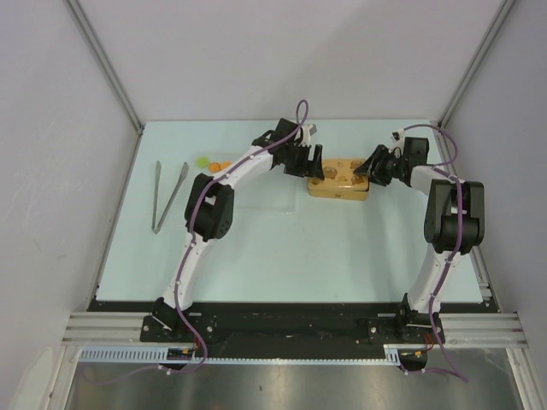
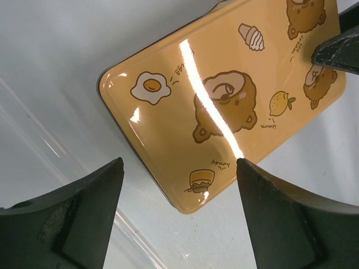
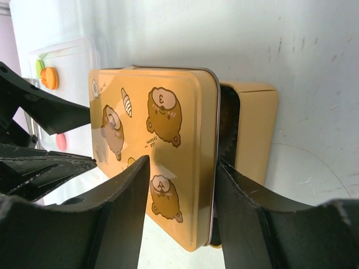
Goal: Pack the cookies
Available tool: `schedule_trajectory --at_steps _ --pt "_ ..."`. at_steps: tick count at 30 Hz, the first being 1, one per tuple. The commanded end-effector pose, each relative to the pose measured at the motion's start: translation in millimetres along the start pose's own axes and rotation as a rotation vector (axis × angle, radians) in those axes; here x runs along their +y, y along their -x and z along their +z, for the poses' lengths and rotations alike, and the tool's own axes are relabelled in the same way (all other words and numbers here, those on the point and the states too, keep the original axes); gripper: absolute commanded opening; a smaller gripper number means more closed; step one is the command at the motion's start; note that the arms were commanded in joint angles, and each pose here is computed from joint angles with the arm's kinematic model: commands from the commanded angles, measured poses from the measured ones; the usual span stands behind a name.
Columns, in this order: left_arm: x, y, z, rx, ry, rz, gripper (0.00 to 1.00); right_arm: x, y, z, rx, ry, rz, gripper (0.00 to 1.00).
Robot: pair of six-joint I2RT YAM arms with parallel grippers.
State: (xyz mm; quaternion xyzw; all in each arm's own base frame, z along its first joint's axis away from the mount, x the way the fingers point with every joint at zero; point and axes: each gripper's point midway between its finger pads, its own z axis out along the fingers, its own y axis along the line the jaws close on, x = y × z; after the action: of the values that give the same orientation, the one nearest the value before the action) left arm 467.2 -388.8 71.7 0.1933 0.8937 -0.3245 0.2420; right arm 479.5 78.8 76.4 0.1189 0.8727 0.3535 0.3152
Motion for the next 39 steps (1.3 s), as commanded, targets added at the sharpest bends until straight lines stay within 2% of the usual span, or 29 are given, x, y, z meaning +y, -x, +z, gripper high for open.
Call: schedule_trajectory --at_steps 1,39 --pt "-14.8 20.5 -5.9 -0.05 -0.032 0.017 0.86 11.6 22.0 -13.4 -0.075 -0.024 -0.083 0.53" --pt "-34.3 25.5 -16.6 -0.071 -0.004 0.031 0.86 10.1 31.2 -21.8 -0.109 -0.058 -0.114 0.53"
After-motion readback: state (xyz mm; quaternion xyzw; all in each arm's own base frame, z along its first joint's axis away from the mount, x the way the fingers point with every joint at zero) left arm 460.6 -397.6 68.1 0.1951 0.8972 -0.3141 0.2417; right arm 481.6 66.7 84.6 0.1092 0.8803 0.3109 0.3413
